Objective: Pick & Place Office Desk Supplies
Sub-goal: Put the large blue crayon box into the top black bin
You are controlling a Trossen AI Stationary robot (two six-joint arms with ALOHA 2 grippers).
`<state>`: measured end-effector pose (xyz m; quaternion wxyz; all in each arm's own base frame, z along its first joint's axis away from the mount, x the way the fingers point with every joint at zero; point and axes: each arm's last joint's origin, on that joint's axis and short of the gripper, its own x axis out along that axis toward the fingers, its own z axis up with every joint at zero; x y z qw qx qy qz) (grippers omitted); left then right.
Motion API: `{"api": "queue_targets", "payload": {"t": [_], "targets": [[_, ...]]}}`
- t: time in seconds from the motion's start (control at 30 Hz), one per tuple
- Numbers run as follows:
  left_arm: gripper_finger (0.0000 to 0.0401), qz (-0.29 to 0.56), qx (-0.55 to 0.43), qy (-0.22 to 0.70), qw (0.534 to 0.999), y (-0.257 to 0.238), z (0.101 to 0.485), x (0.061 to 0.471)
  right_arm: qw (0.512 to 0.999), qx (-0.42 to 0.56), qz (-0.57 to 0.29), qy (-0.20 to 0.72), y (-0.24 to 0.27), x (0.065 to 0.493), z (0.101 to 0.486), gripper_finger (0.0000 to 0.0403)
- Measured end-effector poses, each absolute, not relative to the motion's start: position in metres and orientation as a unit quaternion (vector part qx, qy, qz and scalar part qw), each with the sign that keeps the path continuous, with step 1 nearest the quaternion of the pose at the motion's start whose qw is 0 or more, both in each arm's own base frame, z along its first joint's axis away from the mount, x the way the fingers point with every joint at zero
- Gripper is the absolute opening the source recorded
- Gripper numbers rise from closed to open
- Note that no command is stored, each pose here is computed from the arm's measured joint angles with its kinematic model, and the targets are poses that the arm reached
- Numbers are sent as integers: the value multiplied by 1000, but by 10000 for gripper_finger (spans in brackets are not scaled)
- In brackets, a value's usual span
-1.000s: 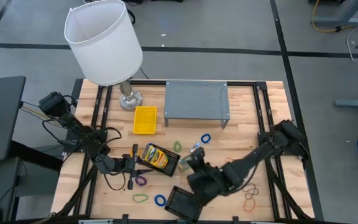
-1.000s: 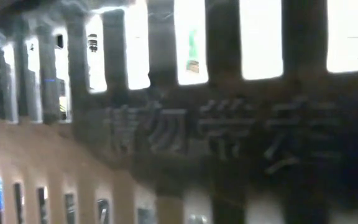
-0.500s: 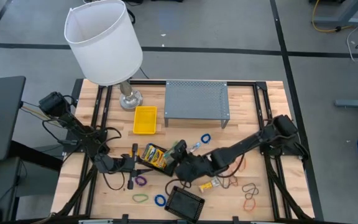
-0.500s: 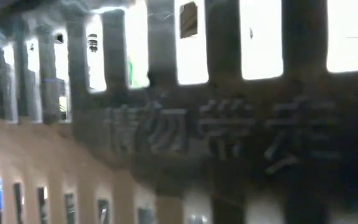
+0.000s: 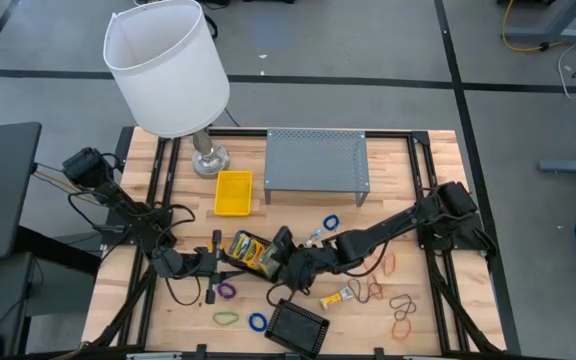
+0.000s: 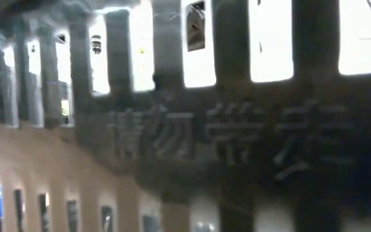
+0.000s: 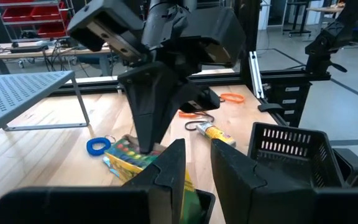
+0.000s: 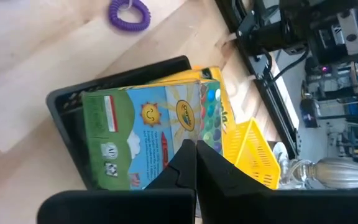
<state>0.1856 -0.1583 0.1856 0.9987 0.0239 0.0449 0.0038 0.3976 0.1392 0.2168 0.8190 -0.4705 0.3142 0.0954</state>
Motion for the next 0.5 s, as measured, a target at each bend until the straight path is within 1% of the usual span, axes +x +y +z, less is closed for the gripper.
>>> {"api": "queue_targets", "payload": {"t": [0.27, 0.4, 0.5], "targets": [[85, 4, 25, 45, 999, -158, 186, 186, 825, -454, 114, 315, 125, 403, 216, 0], [85, 4, 25, 45, 999, -158, 186, 186, 830, -440, 143, 311, 121, 404, 215, 0], [85, 10, 26, 45, 999, -158, 186, 186, 824, -441, 153, 320, 120, 406, 208, 0]]}}
